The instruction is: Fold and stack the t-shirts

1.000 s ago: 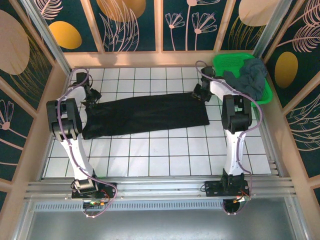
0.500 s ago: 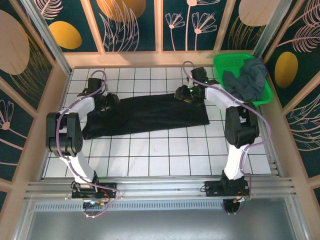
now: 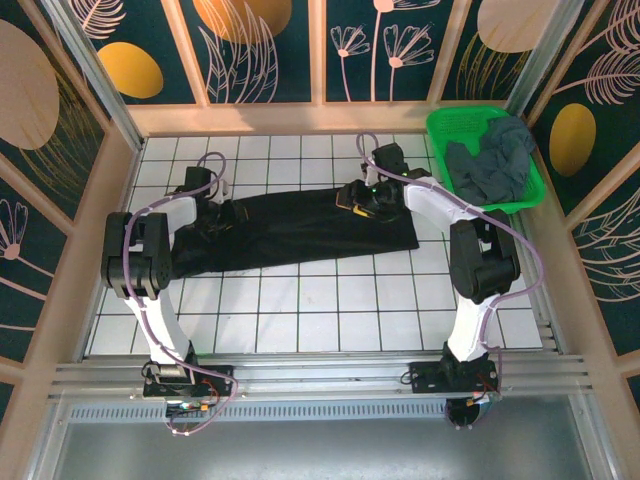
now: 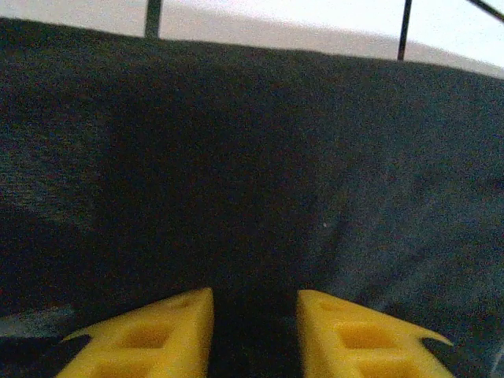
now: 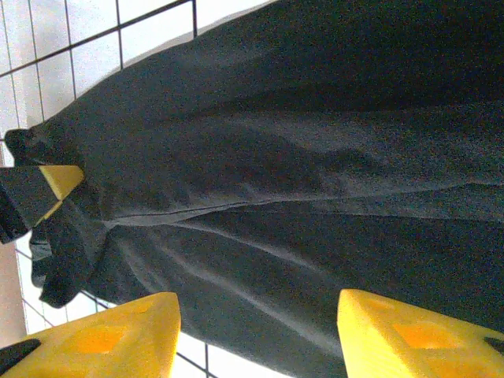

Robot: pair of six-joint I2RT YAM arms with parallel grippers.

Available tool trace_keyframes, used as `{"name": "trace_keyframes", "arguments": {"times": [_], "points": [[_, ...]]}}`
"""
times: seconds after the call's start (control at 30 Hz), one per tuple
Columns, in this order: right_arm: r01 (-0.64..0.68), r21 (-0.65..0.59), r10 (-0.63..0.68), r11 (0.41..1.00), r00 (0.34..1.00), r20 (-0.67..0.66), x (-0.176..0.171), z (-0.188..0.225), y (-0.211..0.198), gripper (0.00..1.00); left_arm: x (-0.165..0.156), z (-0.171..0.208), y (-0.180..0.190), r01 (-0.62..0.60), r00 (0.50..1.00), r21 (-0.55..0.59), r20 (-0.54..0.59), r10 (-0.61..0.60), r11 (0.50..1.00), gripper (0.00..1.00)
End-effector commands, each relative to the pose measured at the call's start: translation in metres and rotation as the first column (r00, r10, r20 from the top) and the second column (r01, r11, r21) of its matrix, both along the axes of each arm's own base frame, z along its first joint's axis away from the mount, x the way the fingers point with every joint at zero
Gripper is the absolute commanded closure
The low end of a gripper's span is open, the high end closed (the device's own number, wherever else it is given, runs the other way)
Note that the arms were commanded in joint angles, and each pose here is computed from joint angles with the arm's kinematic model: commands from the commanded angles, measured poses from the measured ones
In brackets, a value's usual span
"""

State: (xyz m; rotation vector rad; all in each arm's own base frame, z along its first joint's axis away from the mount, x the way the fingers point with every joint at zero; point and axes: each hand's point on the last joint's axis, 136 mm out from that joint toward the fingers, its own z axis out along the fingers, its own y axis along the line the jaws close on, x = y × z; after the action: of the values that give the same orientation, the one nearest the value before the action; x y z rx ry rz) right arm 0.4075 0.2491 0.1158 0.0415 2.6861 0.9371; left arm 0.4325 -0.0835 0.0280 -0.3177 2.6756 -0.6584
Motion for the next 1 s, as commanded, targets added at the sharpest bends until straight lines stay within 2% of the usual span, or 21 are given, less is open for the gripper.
{"name": "trace_keyframes", "arguments": {"times": [0.0,0.1,0.23,0.57,0.7,0.83,0.87,0.9,0.97], "points": [[0.011,0.026,-0.011,1.000,1.000,0.015,-0.003,0.013,0.000,0.44,-0.005,0.010,-0.002,0.013,0.999,0.016,0.033,-0.013,1.000,0.73],[0.015,0.023,-0.016,1.000,1.000,0.010,-0.002,0.011,0.000,0.44,-0.010,0.022,-0.001,-0.008,0.999,0.020,0.052,0.007,1.000,0.78],[0.017,0.016,-0.017,1.000,1.000,0.008,-0.001,0.009,0.000,0.44,-0.027,0.025,-0.011,-0.005,1.000,-0.034,0.023,0.006,0.999,0.96],[0.012,0.006,-0.012,1.000,1.000,0.001,-0.002,0.005,-0.001,0.45,-0.069,0.037,-0.051,0.006,0.999,-0.135,-0.047,-0.013,0.991,1.00],[0.011,0.002,-0.011,1.000,1.000,-0.006,-0.004,0.003,-0.004,0.45,-0.088,0.036,-0.067,-0.047,0.993,-0.164,-0.118,0.027,0.985,1.00],[0.012,0.003,-0.012,1.000,1.000,-0.011,-0.006,0.000,-0.006,0.45,-0.111,0.020,-0.076,-0.144,0.967,-0.180,-0.234,0.100,0.973,1.00],[0.010,0.005,-0.010,1.000,1.000,-0.013,-0.008,-0.001,-0.006,0.45,-0.115,0.017,-0.079,-0.164,0.960,-0.190,-0.255,0.113,0.968,0.99],[0.008,0.006,-0.008,1.000,1.000,-0.013,-0.008,-0.001,-0.006,0.45,-0.117,0.014,-0.081,-0.178,0.956,-0.200,-0.267,0.121,0.964,0.89],[0.007,0.008,-0.007,1.000,1.000,-0.016,-0.009,-0.003,-0.007,0.45,-0.117,0.014,-0.088,-0.191,0.953,-0.222,-0.276,0.127,0.956,0.62]]}}
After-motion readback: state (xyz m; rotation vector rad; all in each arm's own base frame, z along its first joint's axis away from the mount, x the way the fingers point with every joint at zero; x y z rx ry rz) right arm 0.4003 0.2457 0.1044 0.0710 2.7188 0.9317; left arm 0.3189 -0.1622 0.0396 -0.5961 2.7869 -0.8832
